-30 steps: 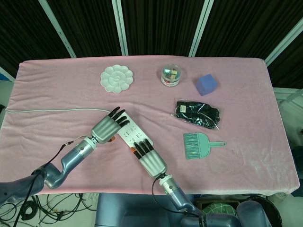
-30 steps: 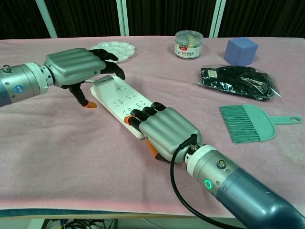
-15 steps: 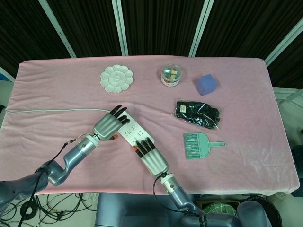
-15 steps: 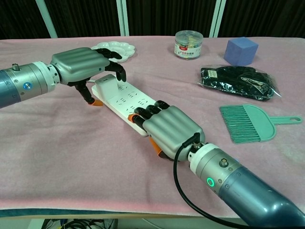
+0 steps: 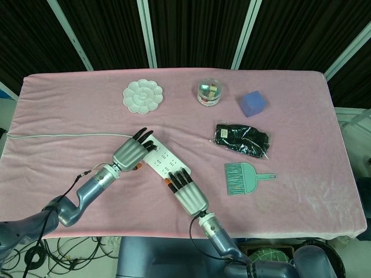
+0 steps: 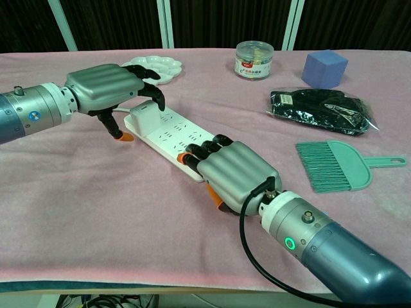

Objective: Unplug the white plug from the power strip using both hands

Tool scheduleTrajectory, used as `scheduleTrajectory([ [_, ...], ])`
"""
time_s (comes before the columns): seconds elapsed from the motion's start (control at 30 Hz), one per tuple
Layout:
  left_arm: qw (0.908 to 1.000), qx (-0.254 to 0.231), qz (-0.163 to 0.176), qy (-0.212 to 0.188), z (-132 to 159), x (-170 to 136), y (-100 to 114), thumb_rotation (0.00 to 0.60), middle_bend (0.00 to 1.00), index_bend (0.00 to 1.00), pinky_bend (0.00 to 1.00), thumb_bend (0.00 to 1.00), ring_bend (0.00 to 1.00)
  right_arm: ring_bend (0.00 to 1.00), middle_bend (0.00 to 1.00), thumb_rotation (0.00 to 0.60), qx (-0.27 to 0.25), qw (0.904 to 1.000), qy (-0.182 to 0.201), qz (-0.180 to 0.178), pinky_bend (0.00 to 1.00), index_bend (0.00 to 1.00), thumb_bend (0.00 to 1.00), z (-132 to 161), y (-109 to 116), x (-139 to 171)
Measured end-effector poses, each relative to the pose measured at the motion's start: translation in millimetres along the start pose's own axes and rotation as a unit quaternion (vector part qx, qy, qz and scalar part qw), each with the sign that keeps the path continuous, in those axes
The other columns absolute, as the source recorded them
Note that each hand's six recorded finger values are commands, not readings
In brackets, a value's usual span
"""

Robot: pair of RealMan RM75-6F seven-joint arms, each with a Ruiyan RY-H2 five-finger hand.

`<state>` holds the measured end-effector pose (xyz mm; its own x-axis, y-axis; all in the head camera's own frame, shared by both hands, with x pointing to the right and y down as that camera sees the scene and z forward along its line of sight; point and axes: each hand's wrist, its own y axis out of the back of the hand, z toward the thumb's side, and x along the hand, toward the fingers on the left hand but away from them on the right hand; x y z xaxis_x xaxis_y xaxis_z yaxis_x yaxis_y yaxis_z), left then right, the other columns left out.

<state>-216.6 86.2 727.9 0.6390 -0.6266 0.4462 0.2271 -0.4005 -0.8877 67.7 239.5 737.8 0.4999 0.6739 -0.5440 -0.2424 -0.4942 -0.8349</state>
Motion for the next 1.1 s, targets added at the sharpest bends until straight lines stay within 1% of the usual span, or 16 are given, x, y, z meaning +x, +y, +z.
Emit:
scheduleTrajectory([
  [0.13,1.0,0.007,0.003,-0.002,1.1,0.6,-0.7,0.6,0.29,0.32,0.06,0.18,0.0,0.11,0.12,0.6,-0.001,1.0,0.001,0.003,0.08,0.17,0.79,1.8,-1.4,0.0],
  [0.33,0.9998,0.007,0.017,-0.004,4.2,1.5,2.1,0.6,0.29,0.32,0.06,0.19,0.0,0.11,0.12,0.6,-0.003,1.0,-0.001,0.006,0.08,0.17,0.79,1.6,-3.8,-0.4],
  [0.63,0.9998,0.015,0.016,-0.003,4.2,4.8,0.7,0.6,0.3,0.33,0.06,0.19,0.0,0.11,0.12,0.6,-0.012,0.9998,0.0,0.014,0.08,0.17,0.79,1.9,-6.5,-1.5],
  [0.93,0.9996,0.026,0.01,-0.006,6.6,7.3,-3.6,0.6,0.31,0.34,0.06,0.19,0.0,0.11,0.12,0.6,-0.012,0.9998,-0.001,0.016,0.08,0.17,0.79,-0.6,-4.6,-0.1],
  [1.1,0.9996,0.025,0.01,-0.003,6.1,8.9,-5.2,0.6,0.34,0.37,0.06,0.23,0.0,0.11,0.12,0.6,-0.011,0.9998,-0.004,0.016,0.08,0.18,0.79,-3.6,-4.6,0.5],
])
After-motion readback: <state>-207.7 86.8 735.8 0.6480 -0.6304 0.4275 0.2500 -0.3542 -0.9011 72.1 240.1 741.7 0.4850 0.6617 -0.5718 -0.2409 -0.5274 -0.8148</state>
